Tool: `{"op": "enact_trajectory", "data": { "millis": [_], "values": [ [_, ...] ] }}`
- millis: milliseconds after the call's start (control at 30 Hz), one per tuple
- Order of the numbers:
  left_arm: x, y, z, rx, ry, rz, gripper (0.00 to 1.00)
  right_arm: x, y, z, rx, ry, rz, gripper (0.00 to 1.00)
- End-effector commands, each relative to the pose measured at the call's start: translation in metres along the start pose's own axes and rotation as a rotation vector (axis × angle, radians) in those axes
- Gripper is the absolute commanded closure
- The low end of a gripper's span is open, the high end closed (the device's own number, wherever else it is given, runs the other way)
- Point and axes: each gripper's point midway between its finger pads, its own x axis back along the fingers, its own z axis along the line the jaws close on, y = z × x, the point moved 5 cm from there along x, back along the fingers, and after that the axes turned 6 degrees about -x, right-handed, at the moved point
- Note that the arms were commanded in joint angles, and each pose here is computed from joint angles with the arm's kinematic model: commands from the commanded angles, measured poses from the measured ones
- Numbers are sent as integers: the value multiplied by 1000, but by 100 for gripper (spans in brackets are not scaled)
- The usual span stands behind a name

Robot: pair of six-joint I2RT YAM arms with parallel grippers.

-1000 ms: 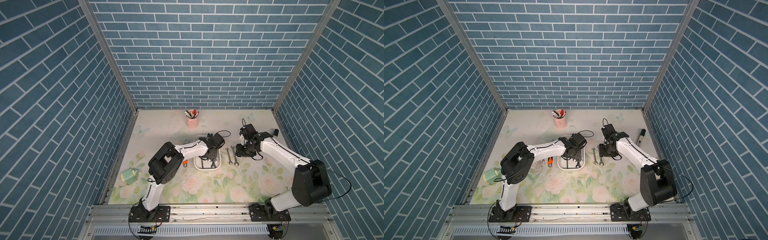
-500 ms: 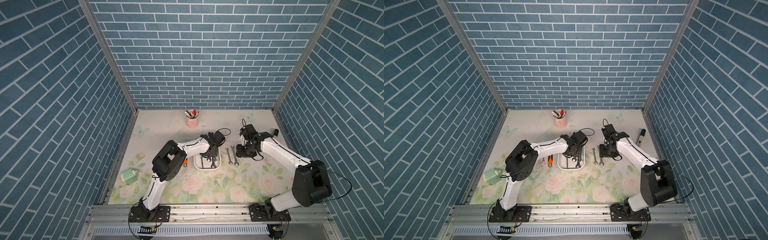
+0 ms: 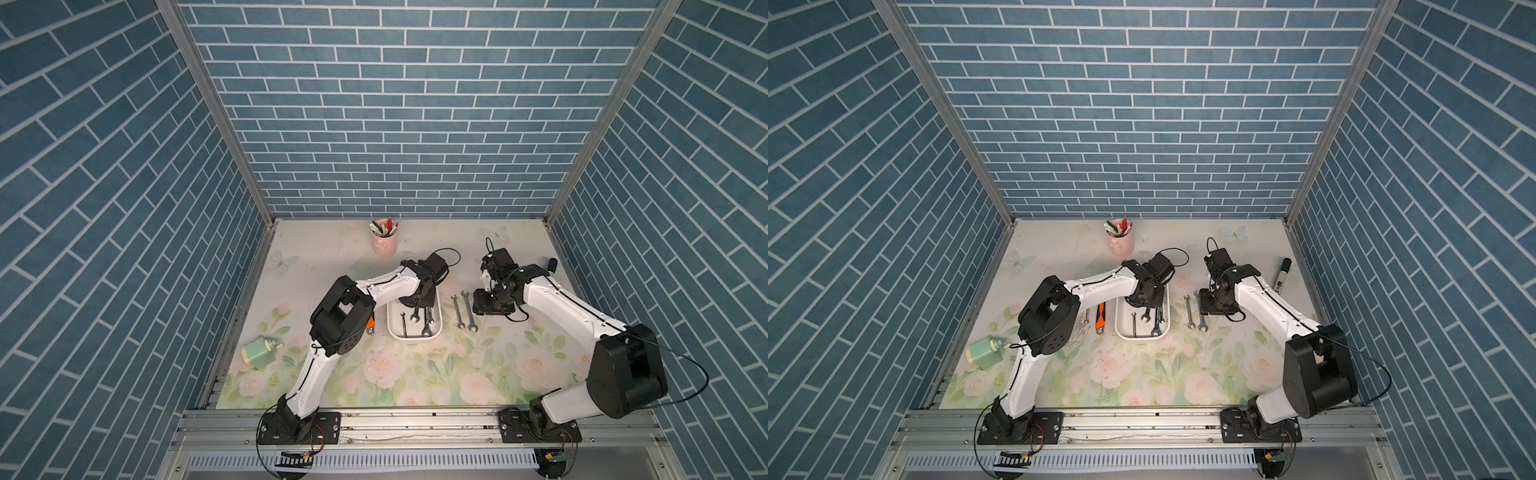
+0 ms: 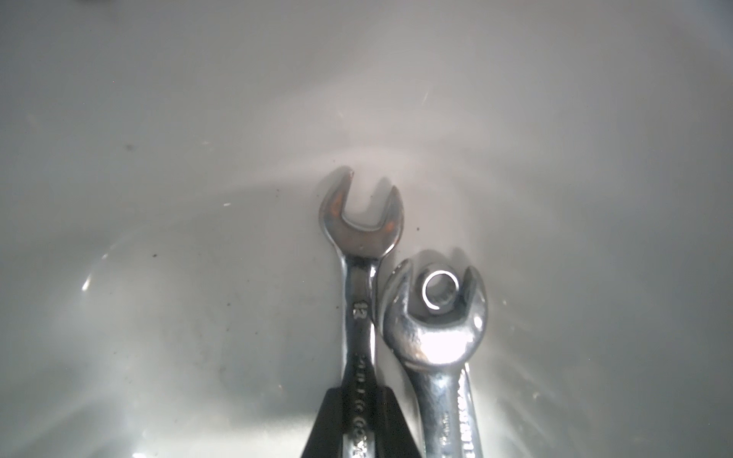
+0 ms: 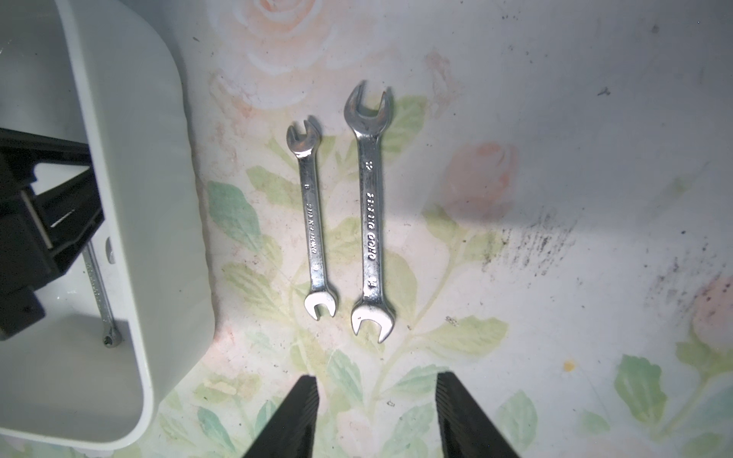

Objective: Take out the wrench from the storage box
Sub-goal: Pick up the wrench from the storage box.

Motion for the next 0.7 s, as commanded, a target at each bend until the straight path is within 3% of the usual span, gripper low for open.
{"op": "enact_trajectory", "data": {
  "millis": [0, 67, 167, 367, 667],
  "values": [
    [-16, -19, 10, -18, 41, 105, 87, 5, -9, -2, -20, 11, 25, 48],
    [-13, -17, 10, -19, 40, 100, 87, 7, -12, 0, -46, 35, 34, 48],
    [-10, -16, 11, -19, 38, 94, 87, 24, -15, 24, -75, 235, -11, 48],
    [-9, -17, 10, -21, 30, 96, 87, 48, -26, 34, -92, 367, -38, 47],
    [2, -15, 11, -16, 16, 71, 88, 54, -22, 27, -98, 303, -75, 46]
  ]
}}
